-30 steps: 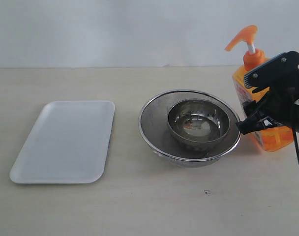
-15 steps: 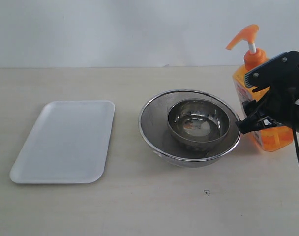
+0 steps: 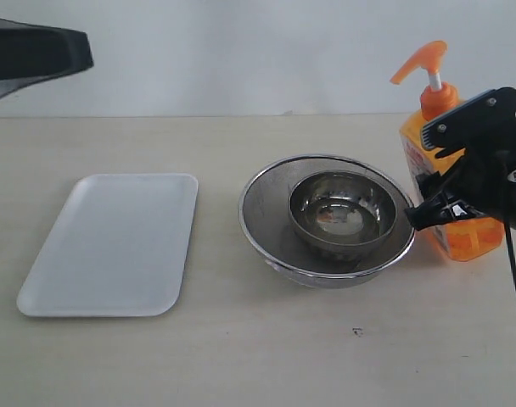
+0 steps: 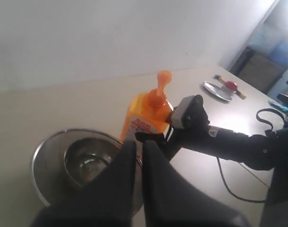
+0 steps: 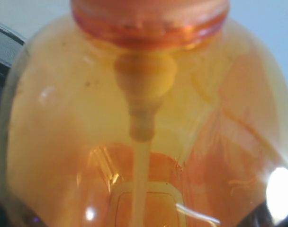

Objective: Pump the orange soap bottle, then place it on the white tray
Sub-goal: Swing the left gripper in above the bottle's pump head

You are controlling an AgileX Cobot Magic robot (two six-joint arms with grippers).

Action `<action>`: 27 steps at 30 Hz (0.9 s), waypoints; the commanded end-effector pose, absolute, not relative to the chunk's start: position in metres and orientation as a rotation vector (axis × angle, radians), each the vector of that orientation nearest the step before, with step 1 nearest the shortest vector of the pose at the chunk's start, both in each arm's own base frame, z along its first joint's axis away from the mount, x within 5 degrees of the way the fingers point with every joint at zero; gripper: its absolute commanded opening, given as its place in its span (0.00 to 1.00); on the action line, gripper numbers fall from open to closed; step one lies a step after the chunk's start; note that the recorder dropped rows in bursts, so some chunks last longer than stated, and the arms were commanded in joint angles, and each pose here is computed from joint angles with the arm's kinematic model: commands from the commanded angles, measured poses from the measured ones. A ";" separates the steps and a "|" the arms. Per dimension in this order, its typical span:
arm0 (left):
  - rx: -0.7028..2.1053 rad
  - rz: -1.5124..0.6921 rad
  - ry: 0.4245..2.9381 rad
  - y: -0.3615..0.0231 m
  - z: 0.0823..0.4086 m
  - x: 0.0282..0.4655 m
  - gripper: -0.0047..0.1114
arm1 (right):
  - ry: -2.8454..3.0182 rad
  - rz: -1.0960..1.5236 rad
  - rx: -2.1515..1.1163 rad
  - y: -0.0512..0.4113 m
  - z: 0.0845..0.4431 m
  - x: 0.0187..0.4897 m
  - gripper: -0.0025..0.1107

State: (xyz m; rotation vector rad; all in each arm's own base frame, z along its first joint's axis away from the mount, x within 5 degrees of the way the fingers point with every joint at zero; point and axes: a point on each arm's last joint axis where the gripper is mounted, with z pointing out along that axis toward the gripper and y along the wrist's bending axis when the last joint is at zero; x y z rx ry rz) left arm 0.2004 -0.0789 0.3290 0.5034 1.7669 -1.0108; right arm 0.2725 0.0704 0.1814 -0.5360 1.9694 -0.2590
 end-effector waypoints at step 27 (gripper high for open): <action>0.531 -1.195 1.937 -0.155 0.296 0.309 0.08 | 1.839 -0.319 -0.618 0.073 0.193 0.275 0.02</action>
